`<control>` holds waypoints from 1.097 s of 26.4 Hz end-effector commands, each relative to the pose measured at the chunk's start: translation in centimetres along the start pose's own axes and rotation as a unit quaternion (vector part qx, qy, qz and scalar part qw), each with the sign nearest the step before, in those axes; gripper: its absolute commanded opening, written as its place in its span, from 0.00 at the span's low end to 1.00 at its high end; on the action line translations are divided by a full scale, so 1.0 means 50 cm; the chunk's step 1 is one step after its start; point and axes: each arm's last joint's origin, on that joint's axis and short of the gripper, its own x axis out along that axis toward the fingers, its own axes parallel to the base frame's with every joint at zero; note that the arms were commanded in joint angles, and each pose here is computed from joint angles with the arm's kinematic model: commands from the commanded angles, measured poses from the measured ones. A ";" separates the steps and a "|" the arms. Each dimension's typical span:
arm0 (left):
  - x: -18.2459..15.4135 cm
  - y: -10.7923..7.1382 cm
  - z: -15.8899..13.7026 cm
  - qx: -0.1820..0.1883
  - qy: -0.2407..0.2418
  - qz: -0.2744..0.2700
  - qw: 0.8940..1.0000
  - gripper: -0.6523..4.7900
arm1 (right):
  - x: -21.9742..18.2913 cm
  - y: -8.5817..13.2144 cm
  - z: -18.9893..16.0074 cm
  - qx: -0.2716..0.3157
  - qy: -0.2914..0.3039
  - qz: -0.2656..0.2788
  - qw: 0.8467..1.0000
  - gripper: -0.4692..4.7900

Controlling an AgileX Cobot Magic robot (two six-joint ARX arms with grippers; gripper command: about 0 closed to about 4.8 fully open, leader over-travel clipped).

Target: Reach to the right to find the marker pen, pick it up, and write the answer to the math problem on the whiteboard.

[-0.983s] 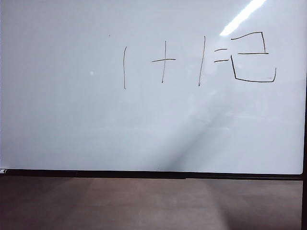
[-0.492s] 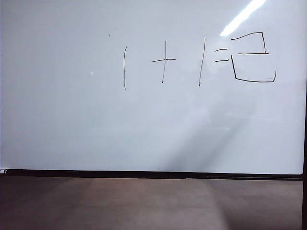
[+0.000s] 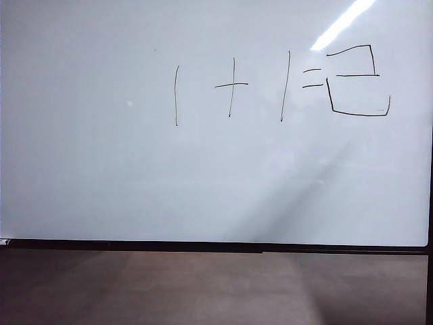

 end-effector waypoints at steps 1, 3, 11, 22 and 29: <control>0.000 0.000 0.002 0.002 -0.004 -0.001 1.000 0.11 | 0.000 -0.001 0.003 -0.003 -0.012 -0.018 1.000 0.09; 0.000 0.000 0.002 0.002 -0.004 -0.001 1.000 0.11 | 0.000 -0.001 0.003 -0.004 -0.012 -0.019 1.000 0.09; 0.000 0.000 0.002 0.002 -0.004 -0.001 1.000 0.11 | 0.000 0.001 0.002 -0.004 -0.011 -0.015 1.000 0.09; 0.000 0.000 0.002 0.002 -0.004 -0.001 1.000 0.11 | 0.000 0.001 0.002 -0.003 -0.011 -0.015 1.000 0.09; 0.000 0.000 0.002 0.002 -0.004 -0.001 1.000 0.11 | 0.000 0.001 0.002 -0.003 -0.011 -0.015 1.000 0.09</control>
